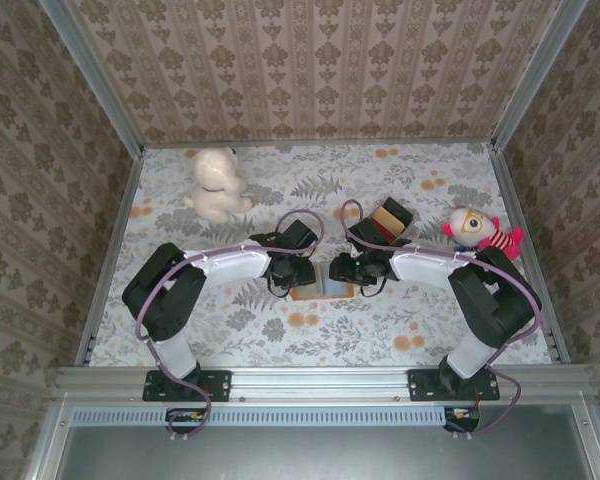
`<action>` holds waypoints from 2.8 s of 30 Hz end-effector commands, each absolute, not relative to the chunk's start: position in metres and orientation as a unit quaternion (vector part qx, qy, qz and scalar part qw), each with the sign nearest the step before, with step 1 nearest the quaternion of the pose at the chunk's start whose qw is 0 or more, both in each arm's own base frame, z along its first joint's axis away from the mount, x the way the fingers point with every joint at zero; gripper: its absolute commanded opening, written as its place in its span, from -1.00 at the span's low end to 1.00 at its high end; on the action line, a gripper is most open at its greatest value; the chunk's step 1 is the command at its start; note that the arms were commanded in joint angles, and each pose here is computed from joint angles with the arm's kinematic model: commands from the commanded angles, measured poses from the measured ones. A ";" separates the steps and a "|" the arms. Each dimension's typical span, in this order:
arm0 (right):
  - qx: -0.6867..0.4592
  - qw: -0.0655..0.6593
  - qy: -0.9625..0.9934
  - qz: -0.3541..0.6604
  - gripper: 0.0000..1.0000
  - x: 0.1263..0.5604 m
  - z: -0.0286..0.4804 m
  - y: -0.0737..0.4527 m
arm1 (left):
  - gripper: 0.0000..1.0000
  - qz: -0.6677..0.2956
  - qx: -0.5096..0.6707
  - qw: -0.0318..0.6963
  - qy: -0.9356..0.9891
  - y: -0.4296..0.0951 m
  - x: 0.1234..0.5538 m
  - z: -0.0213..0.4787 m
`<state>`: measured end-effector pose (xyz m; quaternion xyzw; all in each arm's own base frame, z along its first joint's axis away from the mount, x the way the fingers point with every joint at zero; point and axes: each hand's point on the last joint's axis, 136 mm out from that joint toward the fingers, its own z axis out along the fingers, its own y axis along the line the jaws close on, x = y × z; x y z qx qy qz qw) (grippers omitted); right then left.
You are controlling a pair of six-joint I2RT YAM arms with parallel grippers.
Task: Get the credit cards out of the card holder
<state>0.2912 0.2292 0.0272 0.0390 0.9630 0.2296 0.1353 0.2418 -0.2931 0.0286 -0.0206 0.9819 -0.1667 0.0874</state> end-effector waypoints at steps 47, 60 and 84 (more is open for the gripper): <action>-0.036 0.049 0.992 0.114 -0.07 0.252 -0.008 0.223 | -0.76 -0.238 0.003 0.069 0.969 -0.310 0.241 0.030; -0.025 0.048 0.996 0.071 -0.43 0.251 -0.023 0.209 | -0.54 -0.274 -0.016 0.094 0.957 -0.298 0.246 0.059; -0.023 0.058 0.992 0.113 -0.49 0.252 -0.017 0.220 | -0.40 -0.350 -0.033 0.042 0.935 -0.317 0.240 0.035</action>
